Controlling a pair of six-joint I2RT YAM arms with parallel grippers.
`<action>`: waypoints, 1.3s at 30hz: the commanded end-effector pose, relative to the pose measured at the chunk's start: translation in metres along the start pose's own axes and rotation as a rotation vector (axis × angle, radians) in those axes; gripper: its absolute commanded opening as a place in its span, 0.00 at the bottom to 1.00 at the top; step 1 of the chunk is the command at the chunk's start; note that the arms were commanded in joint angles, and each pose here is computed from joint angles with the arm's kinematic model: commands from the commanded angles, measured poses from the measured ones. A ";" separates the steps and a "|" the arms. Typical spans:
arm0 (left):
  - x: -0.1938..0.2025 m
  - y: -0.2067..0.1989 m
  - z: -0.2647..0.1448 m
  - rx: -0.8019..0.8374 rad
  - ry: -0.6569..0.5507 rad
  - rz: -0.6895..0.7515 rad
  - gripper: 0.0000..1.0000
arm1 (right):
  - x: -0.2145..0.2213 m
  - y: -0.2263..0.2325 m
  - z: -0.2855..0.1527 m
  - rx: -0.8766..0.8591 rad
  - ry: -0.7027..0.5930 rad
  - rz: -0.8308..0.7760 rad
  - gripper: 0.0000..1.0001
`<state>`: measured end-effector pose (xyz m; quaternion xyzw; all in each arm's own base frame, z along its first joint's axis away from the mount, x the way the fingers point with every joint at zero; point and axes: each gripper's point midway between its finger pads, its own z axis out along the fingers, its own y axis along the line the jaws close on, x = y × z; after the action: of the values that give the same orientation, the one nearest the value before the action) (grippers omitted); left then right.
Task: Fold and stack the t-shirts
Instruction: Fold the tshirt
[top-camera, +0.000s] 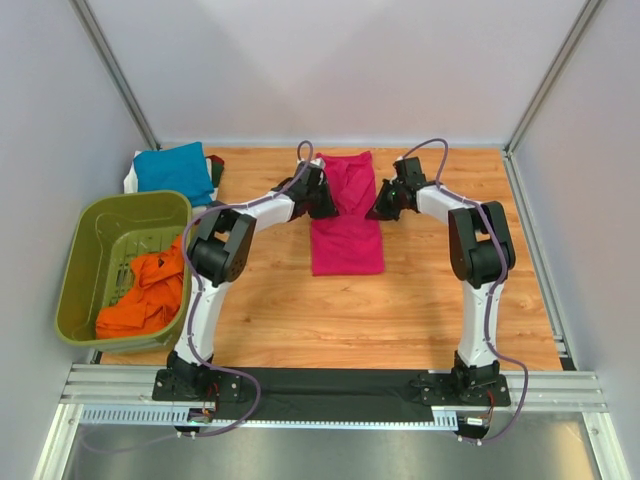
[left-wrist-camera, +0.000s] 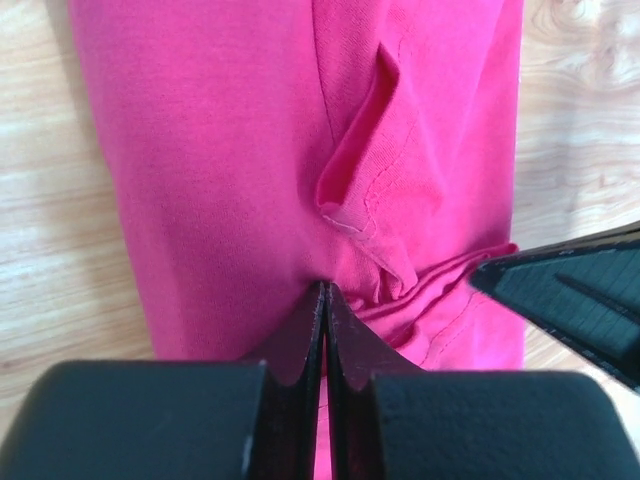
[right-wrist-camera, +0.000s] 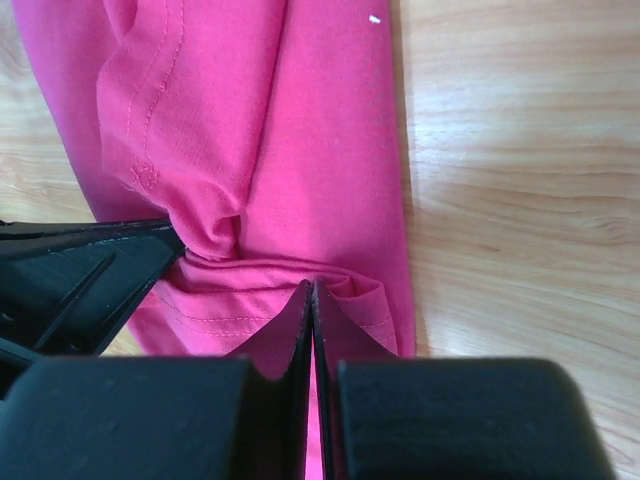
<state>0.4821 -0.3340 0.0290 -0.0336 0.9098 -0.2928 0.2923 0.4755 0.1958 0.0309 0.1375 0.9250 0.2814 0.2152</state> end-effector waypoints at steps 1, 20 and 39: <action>-0.019 -0.006 -0.012 -0.012 -0.042 0.099 0.07 | -0.023 0.017 -0.015 -0.026 -0.062 -0.050 0.00; -0.049 -0.070 -0.204 0.044 -0.228 0.251 0.53 | -0.064 0.076 -0.153 0.060 -0.319 -0.247 0.64; 0.040 -0.014 -0.116 -0.052 -0.034 0.190 0.30 | 0.033 0.002 -0.096 0.188 -0.118 -0.206 0.61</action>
<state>0.3555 -0.2757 0.0837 0.0211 0.9251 -0.2239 0.3059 0.3983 0.1710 0.1166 0.0674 0.9373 0.1796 0.2910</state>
